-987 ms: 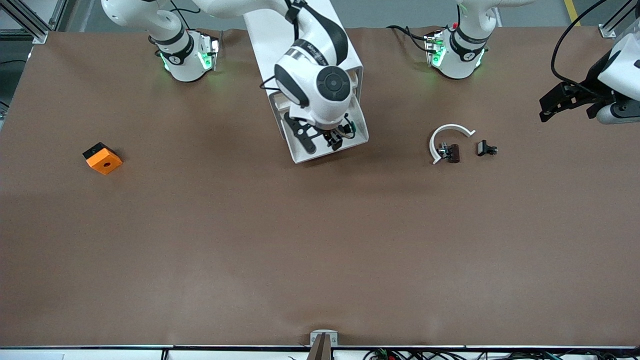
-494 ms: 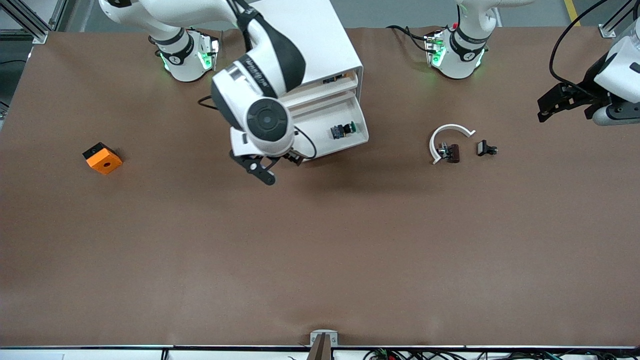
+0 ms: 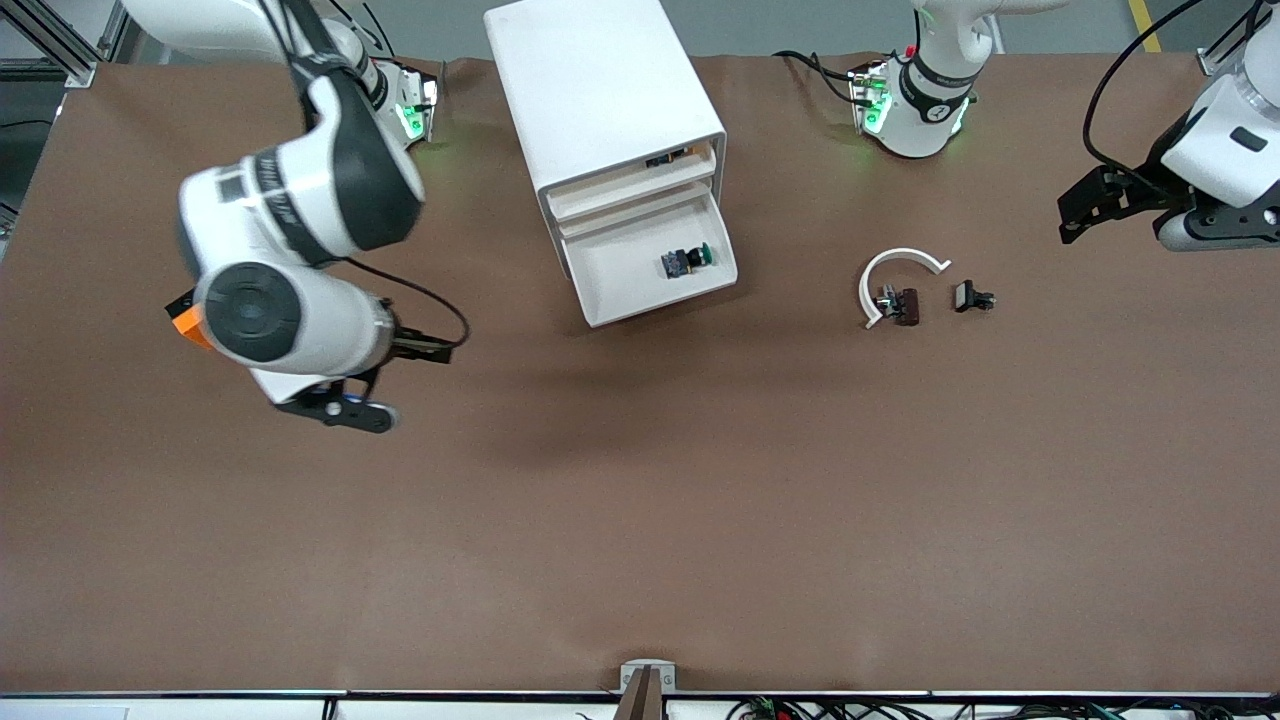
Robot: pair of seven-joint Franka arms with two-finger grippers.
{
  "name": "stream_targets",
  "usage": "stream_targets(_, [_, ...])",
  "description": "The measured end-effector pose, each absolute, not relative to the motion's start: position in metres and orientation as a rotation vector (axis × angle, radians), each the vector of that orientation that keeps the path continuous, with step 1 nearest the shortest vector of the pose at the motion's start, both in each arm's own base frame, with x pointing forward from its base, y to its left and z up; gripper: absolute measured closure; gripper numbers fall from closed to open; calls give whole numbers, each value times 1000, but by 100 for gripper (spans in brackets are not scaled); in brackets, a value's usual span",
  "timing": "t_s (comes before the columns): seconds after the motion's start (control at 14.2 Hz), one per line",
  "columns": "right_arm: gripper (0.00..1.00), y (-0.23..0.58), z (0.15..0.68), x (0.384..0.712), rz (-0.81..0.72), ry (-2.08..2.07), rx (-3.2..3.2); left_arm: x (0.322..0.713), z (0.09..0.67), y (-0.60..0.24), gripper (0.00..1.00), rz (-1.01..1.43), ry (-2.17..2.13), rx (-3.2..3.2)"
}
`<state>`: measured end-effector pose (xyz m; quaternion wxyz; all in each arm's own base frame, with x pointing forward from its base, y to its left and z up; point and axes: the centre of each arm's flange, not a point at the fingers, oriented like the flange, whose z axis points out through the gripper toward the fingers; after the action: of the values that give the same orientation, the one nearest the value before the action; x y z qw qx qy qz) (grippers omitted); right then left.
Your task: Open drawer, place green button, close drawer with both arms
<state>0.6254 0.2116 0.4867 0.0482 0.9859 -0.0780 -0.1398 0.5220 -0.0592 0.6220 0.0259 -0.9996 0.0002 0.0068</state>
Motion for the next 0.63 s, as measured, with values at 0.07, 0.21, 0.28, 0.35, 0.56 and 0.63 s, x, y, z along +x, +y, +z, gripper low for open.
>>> stream_targets(0.07, [0, 192, 500, 628, -406, -173, 3027, 528, 613, -65, 0, 17, 19, -3091])
stream_targets(0.21, [0, 148, 523, 631, -393, -54, 3059, 544, 582, -89, 0, 39, 72, -3094])
stream_targets(0.28, [0, 122, 533, 631, -390, -5, 3075, 553, 562, -105, 0, 63, 75, -3098])
stream_targets(0.35, [0, 95, 543, 632, -379, 35, 3091, 561, 541, -123, 0, 88, 56, -3102])
stream_targets(0.56, [0, 21, 563, 630, -349, 88, 3127, 576, 474, -177, 0, 185, 2, -3118])
stream_targets(0.63, [0, 4, 567, 629, -342, 84, 3134, 577, 454, -193, 0, 219, -12, -3121])
